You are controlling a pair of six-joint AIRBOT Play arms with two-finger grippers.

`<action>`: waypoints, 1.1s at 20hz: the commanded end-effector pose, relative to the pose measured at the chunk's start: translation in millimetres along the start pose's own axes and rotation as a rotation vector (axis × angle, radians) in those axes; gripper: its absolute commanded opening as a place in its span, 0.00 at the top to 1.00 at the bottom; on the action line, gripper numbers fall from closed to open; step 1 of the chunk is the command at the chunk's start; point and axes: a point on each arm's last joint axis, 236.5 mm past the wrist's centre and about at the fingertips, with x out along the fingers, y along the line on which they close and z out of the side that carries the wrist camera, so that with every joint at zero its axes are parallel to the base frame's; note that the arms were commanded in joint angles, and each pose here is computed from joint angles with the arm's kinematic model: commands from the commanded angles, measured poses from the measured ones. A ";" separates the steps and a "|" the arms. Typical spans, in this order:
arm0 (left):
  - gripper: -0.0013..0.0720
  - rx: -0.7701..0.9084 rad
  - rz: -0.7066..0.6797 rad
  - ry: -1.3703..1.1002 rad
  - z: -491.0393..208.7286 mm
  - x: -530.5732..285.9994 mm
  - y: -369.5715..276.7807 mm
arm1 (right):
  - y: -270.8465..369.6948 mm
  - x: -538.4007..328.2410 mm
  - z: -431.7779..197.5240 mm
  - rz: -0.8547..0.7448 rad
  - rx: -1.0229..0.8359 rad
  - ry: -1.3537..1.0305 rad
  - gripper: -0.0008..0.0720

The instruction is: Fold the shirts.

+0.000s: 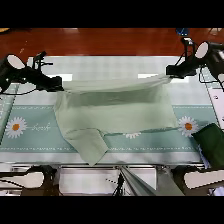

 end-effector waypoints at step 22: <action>0.17 -0.086 -0.009 0.231 -180.6 -58.5 14.7 | -68.0 -88.2 -112.7 -0.106 -0.129 0.283 0.31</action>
